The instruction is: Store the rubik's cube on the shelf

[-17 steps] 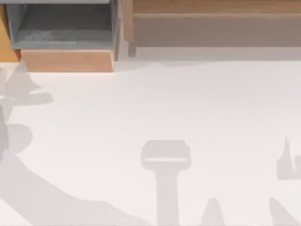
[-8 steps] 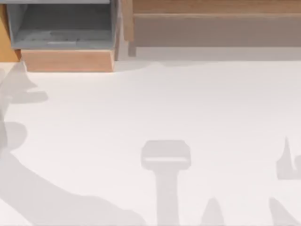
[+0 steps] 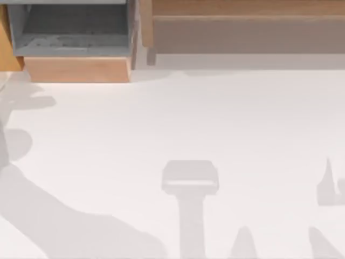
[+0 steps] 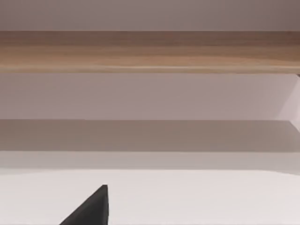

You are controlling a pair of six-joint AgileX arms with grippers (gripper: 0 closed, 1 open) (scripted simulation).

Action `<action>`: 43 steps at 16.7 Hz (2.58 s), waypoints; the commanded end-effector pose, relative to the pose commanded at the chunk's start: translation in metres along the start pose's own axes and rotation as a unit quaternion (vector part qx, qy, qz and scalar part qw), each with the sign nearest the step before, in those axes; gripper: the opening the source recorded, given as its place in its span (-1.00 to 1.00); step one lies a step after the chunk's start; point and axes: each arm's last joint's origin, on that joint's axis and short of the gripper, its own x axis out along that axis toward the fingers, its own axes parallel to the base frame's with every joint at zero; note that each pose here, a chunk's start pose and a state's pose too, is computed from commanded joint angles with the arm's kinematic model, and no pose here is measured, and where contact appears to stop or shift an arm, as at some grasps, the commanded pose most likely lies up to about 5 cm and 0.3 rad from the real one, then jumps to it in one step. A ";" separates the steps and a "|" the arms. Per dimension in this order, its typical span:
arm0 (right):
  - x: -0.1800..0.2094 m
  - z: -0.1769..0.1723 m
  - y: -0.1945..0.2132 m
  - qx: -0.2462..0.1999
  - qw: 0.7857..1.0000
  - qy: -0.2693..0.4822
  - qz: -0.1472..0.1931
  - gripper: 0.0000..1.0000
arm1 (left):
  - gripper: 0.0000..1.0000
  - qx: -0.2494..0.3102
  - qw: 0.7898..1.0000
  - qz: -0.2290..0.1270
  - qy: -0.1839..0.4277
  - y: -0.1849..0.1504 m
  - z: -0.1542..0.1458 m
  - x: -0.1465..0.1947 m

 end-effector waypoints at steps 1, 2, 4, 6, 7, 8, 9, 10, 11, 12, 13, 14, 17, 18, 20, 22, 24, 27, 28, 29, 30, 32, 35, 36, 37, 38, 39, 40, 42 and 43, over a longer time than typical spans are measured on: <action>0.000 0.000 0.000 0.000 1.000 0.000 0.000 1.00 | 1.00 0.000 1.000 0.000 0.000 0.000 0.000 0.000; 0.000 0.000 0.000 0.000 1.000 0.000 0.000 1.00 | 0.85 0.000 1.000 0.000 0.000 0.000 0.000 0.000; 0.000 0.000 0.000 0.000 1.000 0.000 0.000 1.00 | 0.55 0.000 1.000 0.000 0.000 0.000 0.000 0.000; 0.000 0.000 0.000 0.000 1.000 0.000 0.000 1.00 | 0.25 0.000 1.000 0.000 0.000 0.000 0.000 0.000; 0.000 0.000 0.000 0.000 1.000 0.000 0.000 1.00 | 0.10 0.000 1.000 0.000 0.000 0.000 0.000 0.000; 0.000 0.000 0.000 0.000 1.000 0.000 0.000 1.00 | -0.06 0.000 1.000 0.000 0.000 0.000 0.000 0.000; 0.000 0.000 0.000 0.000 1.000 0.000 0.000 1.00 | -0.21 0.000 1.000 0.000 0.000 0.000 0.000 0.000; 0.000 0.000 0.000 0.000 1.000 0.000 0.000 1.00 | -0.36 0.000 1.000 0.000 0.000 0.000 0.000 0.000; 0.000 0.000 0.000 0.000 1.000 0.000 0.000 1.00 | -0.51 0.000 1.000 0.000 0.000 0.000 0.000 0.000; 0.000 0.000 0.000 0.000 1.000 0.000 0.000 1.00 | -0.66 0.000 1.000 0.000 0.000 0.000 0.000 0.000; 0.000 0.000 0.000 0.000 1.000 0.000 0.000 1.00 | -0.81 0.000 1.000 0.000 0.000 0.000 0.000 0.000; 0.000 0.000 0.000 0.000 1.000 0.000 0.000 1.00 | -0.96 0.000 1.000 0.000 0.000 0.000 0.000 0.000; 0.000 0.000 0.000 0.000 1.000 0.000 0.000 1.00 | -1.00 0.000 1.000 0.000 0.000 0.000 0.000 0.000; 0.000 0.000 0.000 0.000 1.000 0.000 0.000 1.00 | -1.00 0.000 1.000 0.000 0.000 0.000 0.000 0.000; 0.000 0.000 0.000 0.000 1.000 0.000 0.000 1.00 | -1.00 0.000 1.000 0.000 0.000 0.000 0.000 0.000; 0.000 0.000 0.000 0.000 1.000 0.000 0.000 1.00 | -1.00 0.000 1.000 0.000 0.000 0.000 0.000 0.000; 0.000 0.000 0.000 0.000 1.000 0.000 0.000 1.00 | -1.00 -0.006 1.000 -0.009 0.002 -0.005 -0.002 -0.002; 0.000 0.000 0.000 0.000 1.000 0.000 0.000 1.00 | -1.00 -0.005 1.000 -0.009 0.005 -0.005 -0.004 -0.017; 0.000 0.000 0.000 0.000 1.000 0.000 0.000 1.00 | -1.00 -0.005 1.000 -0.010 0.004 -0.005 -0.004 -0.025; 0.000 0.000 0.000 0.000 1.000 0.000 0.000 1.00 | -1.00 -0.006 1.000 -0.010 0.004 -0.006 -0.003 -0.033; 0.000 0.000 0.000 0.000 1.000 0.000 0.000 1.00 | -1.00 -0.007 1.000 -0.010 0.003 -0.006 -0.003 -0.042; 0.000 0.000 0.000 0.000 1.000 0.000 0.000 1.00 | -1.00 -0.007 1.000 -0.010 0.002 -0.006 -0.002 -0.057; 0.000 0.000 0.000 0.000 1.000 0.000 0.000 1.00 | -1.00 -0.006 1.000 -0.009 0.002 -0.005 -0.001 -0.064; 0.000 0.000 0.000 0.000 1.000 0.000 0.000 1.00 | -1.00 -0.006 1.000 -0.009 0.002 -0.005 -0.001 -0.064; 0.000 0.000 0.000 0.000 1.000 0.000 0.000 1.00 | -1.00 -0.008 1.000 -0.011 0.002 -0.007 -0.001 -0.063; 0.000 0.000 0.000 0.000 1.000 0.000 0.000 1.00 | -1.00 -0.007 1.000 -0.011 0.002 -0.006 -0.002 -0.064; 0.000 0.000 0.000 0.000 1.000 0.000 0.000 1.00 | -1.00 -0.005 1.000 -0.007 0.003 -0.005 -0.004 -0.068; 0.000 0.000 0.000 0.000 1.000 0.000 0.000 1.00 | -1.00 -0.003 1.000 -0.004 0.004 -0.003 -0.005 -0.074; 0.000 0.000 0.000 0.000 1.000 0.000 0.000 1.00 | -1.00 -0.004 1.000 -0.005 0.002 -0.004 -0.004 -0.089; 0.000 0.000 0.000 0.000 1.000 0.000 0.000 1.00 | -1.00 -0.009 1.000 -0.015 0.001 -0.008 -0.001 -0.099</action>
